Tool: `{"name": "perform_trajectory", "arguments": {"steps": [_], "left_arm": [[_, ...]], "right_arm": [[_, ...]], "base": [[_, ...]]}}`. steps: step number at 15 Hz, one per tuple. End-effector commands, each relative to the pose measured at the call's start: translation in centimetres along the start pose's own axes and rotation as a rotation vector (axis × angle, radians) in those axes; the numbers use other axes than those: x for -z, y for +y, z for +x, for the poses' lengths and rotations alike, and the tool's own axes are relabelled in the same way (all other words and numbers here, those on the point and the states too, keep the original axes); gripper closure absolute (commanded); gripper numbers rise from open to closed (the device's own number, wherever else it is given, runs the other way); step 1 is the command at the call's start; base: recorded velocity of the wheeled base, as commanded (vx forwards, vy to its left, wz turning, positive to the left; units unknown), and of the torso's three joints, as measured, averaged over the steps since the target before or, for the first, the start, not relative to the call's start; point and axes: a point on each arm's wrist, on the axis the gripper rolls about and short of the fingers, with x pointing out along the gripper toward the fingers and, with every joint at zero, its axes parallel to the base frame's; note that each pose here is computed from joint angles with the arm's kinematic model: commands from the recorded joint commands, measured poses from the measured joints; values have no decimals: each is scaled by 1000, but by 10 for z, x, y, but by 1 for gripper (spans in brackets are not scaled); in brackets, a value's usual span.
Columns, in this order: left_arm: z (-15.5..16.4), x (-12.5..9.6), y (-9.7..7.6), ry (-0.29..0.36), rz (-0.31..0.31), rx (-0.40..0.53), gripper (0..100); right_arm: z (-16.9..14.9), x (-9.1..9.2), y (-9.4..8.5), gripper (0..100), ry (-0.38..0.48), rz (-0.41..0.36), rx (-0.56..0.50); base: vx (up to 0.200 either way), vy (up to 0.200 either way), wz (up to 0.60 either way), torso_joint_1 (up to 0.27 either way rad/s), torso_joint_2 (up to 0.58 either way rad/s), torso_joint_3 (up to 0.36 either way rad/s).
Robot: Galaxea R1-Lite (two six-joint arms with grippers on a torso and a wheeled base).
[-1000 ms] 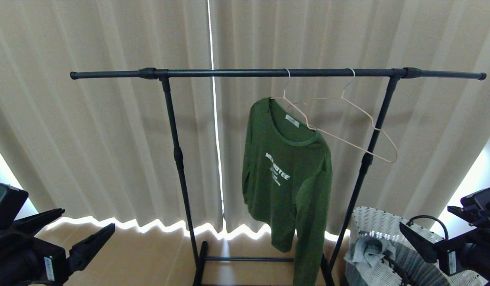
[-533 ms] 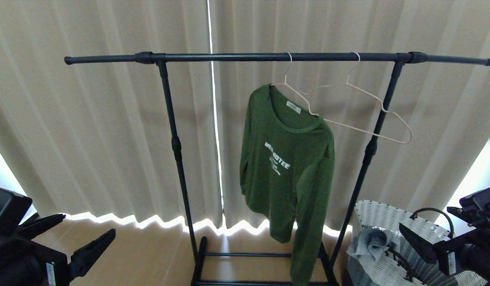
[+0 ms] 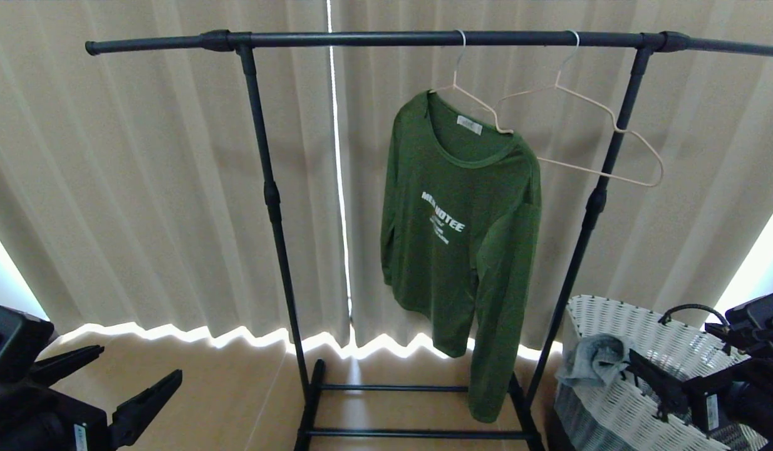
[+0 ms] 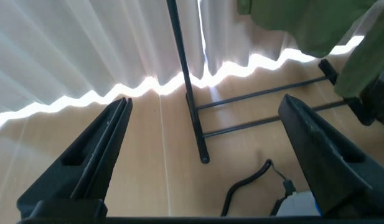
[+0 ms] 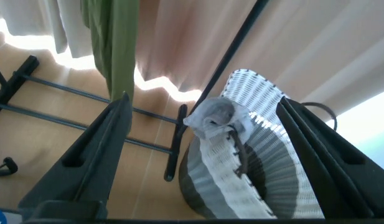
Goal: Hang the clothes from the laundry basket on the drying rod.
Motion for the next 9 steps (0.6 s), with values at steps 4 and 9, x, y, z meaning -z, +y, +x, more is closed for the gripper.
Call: {"name": "perform_trajectory", "arguments": {"steps": [4, 9], "left_arm": [[-3, -1, 0, -19, 1, -3, 0], [-4, 1, 0, -16, 0, -1, 0]], "right_arm": [[0, 0, 0, 0, 0, 1, -1], [0, 1, 1, 0, 1, 5, -17]], "base": [[0, 0, 0, -101, 447, 343], [0, 0, 0, -21, 148, 119]]}}
